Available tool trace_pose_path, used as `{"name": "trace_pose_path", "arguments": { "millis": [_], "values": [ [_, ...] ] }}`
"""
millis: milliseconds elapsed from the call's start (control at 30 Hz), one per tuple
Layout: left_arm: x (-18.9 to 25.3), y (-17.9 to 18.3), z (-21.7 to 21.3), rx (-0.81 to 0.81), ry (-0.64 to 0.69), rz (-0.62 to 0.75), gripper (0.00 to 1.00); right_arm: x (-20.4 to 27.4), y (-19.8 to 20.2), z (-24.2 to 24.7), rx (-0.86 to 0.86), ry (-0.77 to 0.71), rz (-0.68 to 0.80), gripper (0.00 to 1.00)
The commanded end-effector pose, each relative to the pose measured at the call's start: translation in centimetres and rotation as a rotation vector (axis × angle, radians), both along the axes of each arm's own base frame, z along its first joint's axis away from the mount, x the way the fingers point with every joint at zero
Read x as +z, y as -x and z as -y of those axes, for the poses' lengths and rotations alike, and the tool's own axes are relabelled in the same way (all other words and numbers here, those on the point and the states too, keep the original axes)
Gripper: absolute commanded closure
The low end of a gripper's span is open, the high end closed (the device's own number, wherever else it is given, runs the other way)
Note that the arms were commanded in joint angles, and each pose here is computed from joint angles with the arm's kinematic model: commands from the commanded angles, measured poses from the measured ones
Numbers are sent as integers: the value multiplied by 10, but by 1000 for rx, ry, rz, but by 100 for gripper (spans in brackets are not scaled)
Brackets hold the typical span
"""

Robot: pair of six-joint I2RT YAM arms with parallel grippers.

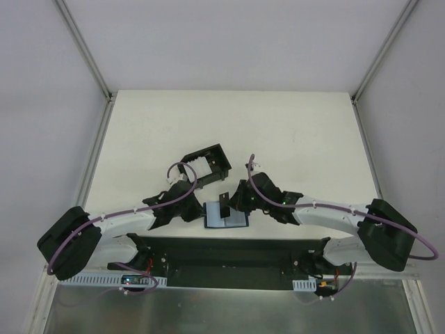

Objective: Put the credit cards into the card holder
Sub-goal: Insert the credit card into the card holder.

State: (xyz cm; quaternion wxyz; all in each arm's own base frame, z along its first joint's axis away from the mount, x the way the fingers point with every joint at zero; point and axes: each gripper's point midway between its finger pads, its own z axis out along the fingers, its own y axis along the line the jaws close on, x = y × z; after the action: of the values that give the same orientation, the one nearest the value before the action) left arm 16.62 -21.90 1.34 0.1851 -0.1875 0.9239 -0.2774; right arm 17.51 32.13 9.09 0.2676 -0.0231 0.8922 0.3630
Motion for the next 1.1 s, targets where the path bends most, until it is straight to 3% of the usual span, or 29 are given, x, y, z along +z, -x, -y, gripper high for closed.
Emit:
{"name": "trace_pose_path", "arguments": {
  "millis": [0,667,1067],
  "values": [
    [-27,21,-18,-6,-85,-83,100,-9,5,-11,17,-65,-40,100],
    [-41,26,-23,11,-112,-125,100,-32,6,33,-52,-26,-68,100],
    [-42,24,-22,3,-119,-124,100,-44,19,29,33,8,-142,100]
  ]
}}
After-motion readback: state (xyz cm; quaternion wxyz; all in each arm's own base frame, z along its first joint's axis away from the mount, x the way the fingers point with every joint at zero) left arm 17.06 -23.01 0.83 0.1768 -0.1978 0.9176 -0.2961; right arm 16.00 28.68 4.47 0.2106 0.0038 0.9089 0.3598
